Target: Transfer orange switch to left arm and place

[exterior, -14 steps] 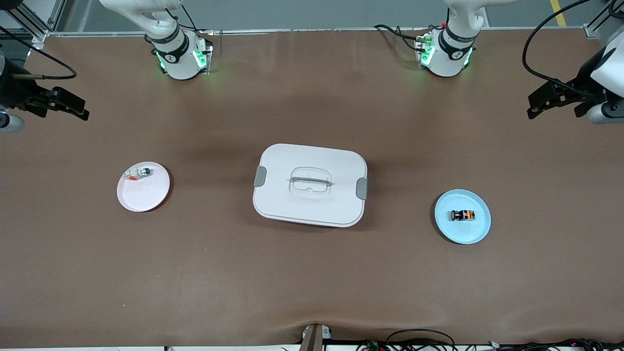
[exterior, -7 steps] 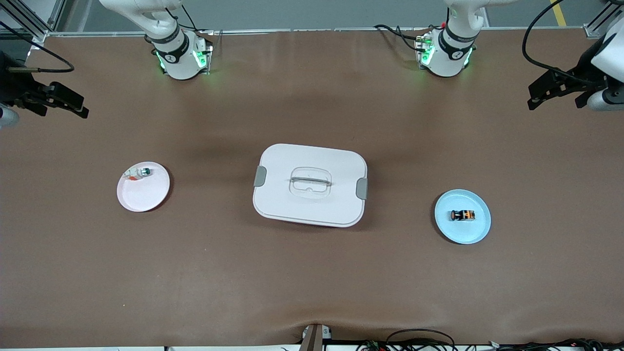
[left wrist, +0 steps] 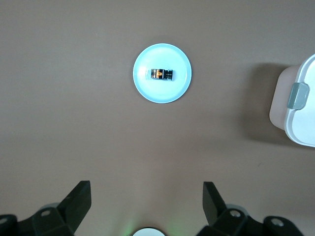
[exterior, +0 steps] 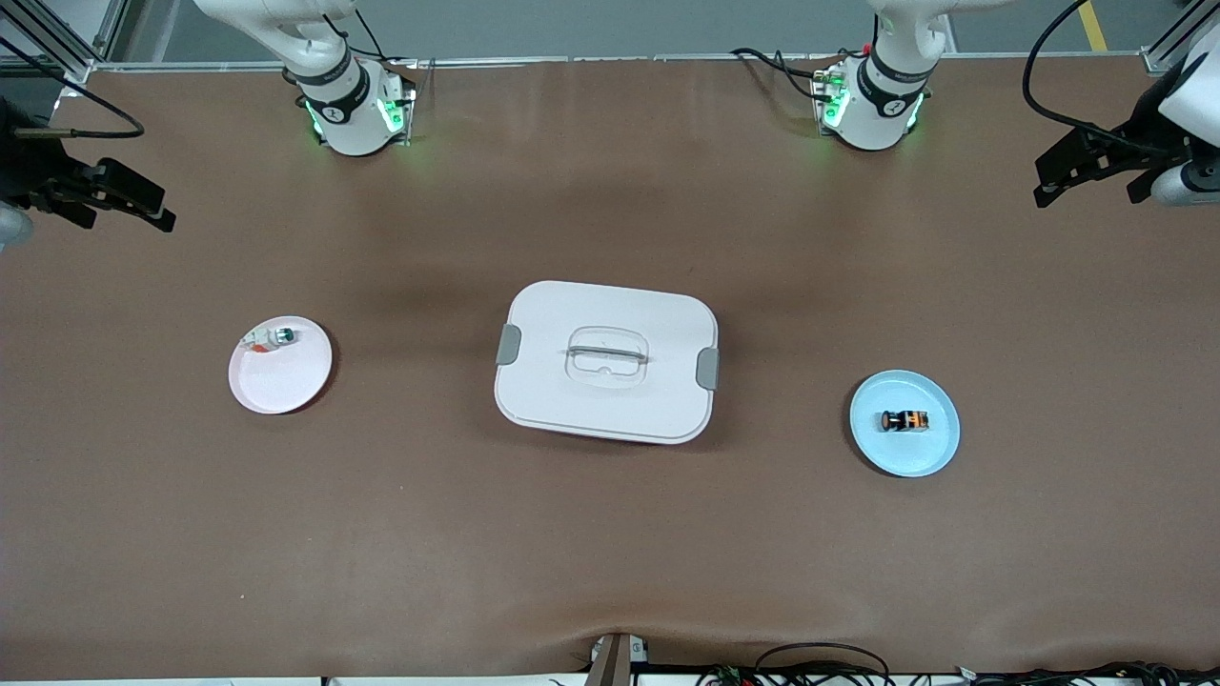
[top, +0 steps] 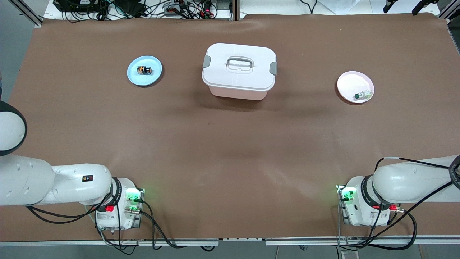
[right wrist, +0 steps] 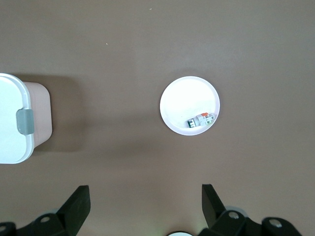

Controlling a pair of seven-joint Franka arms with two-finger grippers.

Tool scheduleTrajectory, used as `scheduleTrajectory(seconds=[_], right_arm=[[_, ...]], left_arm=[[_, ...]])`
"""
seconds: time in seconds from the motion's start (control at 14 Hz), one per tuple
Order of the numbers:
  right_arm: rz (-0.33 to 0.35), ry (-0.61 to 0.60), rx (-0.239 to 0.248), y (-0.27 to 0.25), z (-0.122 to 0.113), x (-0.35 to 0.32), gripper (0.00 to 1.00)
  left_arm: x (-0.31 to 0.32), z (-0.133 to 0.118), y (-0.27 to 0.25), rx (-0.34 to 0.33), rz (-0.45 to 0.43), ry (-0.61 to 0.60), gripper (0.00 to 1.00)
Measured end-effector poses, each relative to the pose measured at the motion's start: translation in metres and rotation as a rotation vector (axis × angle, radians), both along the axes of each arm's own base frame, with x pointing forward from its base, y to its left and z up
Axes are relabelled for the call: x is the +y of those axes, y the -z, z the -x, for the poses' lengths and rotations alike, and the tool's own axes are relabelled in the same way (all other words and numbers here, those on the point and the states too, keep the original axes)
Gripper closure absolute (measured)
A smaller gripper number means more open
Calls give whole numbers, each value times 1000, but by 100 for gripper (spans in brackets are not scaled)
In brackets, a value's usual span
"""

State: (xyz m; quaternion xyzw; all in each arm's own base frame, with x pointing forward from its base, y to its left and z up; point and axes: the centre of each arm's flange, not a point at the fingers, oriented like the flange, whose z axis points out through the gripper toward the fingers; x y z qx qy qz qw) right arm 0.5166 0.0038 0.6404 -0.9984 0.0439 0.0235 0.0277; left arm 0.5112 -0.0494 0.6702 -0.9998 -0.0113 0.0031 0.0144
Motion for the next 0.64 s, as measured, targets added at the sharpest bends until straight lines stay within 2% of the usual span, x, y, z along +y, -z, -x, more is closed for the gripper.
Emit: scheduleTrajectory(seconds=[0.64], right_arm=[[19, -37, -22, -1, 6, -2, 0]], left_arm=[[4, 0, -1, -2, 1, -7, 0]])
